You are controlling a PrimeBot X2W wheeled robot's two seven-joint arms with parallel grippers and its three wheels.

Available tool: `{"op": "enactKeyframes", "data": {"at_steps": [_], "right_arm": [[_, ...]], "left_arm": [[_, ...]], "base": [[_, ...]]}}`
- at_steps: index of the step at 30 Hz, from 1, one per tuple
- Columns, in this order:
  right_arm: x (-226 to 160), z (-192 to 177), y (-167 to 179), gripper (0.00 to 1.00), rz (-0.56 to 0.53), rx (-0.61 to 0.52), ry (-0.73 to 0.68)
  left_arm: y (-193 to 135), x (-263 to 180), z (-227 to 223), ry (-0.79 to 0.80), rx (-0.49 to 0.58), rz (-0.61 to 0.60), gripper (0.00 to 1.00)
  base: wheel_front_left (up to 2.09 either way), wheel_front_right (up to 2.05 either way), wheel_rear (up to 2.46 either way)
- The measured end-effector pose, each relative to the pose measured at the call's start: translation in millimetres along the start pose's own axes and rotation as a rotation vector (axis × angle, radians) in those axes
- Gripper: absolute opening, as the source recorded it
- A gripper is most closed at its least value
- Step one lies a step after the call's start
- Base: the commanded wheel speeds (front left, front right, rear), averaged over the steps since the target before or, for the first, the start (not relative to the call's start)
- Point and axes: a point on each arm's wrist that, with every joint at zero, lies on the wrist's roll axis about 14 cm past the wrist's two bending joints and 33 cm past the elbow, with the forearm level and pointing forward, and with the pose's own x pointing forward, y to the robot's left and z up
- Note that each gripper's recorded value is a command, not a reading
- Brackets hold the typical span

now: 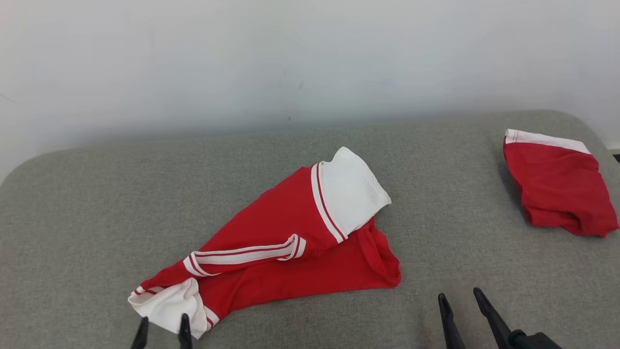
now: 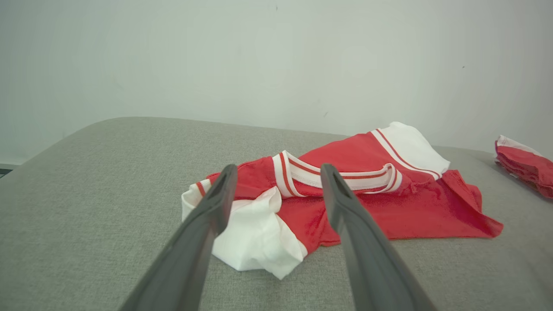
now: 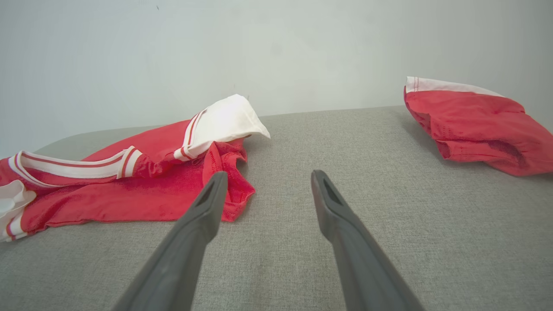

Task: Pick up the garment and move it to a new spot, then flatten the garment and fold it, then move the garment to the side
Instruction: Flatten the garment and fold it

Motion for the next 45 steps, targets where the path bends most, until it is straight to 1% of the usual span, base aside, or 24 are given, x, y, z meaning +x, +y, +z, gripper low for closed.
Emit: {"op": "enactKeyframes", "data": {"at_steps": [4,5,10,16,21,24,28,31,33,34,37,39,40,41,43,44,45], "right_arm": [[-4.7,-2.7,5.2,1.0,0.012,0.004,0.008],[-4.7,-2.7,5.2,1.0,0.012,0.004,0.008],[-11.4,-6.0,9.5,1.0,0.023,-0.002,0.019],[-14.2,-7.8,13.3,1.0,0.034,-0.003,0.024],[-13.5,-8.9,14.9,1.0,0.039,-0.001,0.028],[-11.9,-11.3,14.5,1.0,0.041,0.0,0.036],[-8.6,-16.0,13.4,1.0,0.047,-0.002,0.053],[-5.0,-18.1,12.6,1.0,0.05,-0.001,0.061],[-2.3,-20.0,11.4,1.0,0.049,0.0,0.067],[0.7,-21.3,10.3,1.0,0.05,0.001,0.071],[2.4,-26.5,9.8,1.0,0.051,0.006,0.088],[3.9,-26.7,8.8,1.0,0.05,0.005,0.088],[6.4,-27.2,6.3,1.0,0.048,0.003,0.09],[6.4,-28.5,5.4,1.0,0.046,0.003,0.094],[6.6,-30.3,3.0,1.0,0.04,0.003,0.1],[7.0,-30.3,2.1,1.0,0.038,0.003,0.1],[7.5,-30.3,0.9,1.0,0.036,0.002,0.1]], "left_arm": [[-7.8,-10.0,-1.6,0.004,0.089,-0.037,1.0],[-7.8,-10.0,-1.6,0.004,0.089,-0.037,1.0],[-8.2,-22.9,-8.2,0.027,0.159,-0.044,1.0],[-4.7,-31.3,-14.4,0.05,0.171,-0.027,1.0],[-5.7,-31.1,-21.0,0.069,0.187,-0.041,1.0],[-8.9,-21.7,-26.5,0.077,0.211,-0.069,1.0],[-17.7,1.3,-32.6,0.076,0.238,-0.106,1.0],[-21.0,14.5,-52.7,0.131,0.266,-0.134,1.0],[-22.7,29.8,-59.6,0.158,0.302,-0.148,1.0],[-23.5,44.9,-64.3,0.184,0.326,-0.15,1.0],[-21.6,61.6,-71.4,0.22,0.38,-0.152,1.0],[-20.3,65.7,-74.7,0.237,0.393,-0.15,1.0],[-16.6,70.5,-85.7,0.293,0.428,-0.148,1.0],[-13.9,71.6,-91.1,0.319,0.439,-0.143,1.0],[-13.0,74.6,-95.6,0.336,0.451,-0.141,1.0],[-14.0,76.5,-96.2,0.338,0.457,-0.143,0.58],[-15.2,78.1,-96.6,0.338,0.458,-0.146,0.27]], "base": [[0.0,0.0,0.0],[0.0,0.0,0.0],[0.0,0.0,0.0],[0.0,0.0,0.0],[0.0,0.0,0.0],[0.0,0.0,0.0],[0.0,0.0,0.0],[0.0,0.0,0.0],[0.0,0.0,0.0],[0.0,0.0,0.0],[0.0,0.0,0.0],[0.0,0.0,0.0],[0.0,0.0,0.0],[0.0,0.0,0.0],[0.0,0.0,0.0],[0.0,0.0,0.0],[0.0,0.0,0.0]]}}
